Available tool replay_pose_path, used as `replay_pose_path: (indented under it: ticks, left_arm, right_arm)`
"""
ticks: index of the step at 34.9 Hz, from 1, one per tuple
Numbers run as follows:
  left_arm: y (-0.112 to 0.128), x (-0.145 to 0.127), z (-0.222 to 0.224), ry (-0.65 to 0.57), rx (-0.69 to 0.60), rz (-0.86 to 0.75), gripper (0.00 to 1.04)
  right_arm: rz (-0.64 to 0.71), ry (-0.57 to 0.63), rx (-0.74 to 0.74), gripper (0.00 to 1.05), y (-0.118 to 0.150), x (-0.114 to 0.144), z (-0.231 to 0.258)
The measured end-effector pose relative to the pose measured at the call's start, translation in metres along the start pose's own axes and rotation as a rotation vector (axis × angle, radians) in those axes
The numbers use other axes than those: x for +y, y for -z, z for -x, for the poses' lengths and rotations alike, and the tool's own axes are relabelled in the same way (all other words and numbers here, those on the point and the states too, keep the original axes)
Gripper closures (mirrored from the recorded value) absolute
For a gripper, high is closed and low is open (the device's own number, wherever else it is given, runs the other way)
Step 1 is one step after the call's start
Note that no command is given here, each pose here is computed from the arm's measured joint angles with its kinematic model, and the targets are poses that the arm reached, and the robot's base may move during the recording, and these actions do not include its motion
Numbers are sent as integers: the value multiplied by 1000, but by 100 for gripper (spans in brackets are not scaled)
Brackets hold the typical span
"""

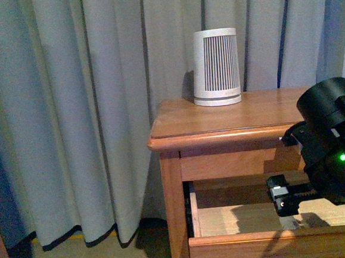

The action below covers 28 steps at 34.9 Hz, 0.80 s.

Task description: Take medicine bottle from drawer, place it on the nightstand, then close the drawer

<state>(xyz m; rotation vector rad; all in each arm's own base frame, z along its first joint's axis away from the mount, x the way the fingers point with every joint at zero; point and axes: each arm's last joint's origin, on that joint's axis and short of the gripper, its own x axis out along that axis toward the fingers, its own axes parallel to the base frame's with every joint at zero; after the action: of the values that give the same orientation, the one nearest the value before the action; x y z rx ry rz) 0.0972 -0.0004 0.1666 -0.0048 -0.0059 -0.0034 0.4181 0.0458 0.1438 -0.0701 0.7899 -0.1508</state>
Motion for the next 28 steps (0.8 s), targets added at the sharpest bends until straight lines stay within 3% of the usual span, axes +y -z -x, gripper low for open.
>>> replay_pose_path:
  ticks: [28]
  left_arm:
    - [0, 0, 0, 0, 0, 0, 7]
  right_arm:
    - [-14, -33, 103, 7, 25, 33, -60]
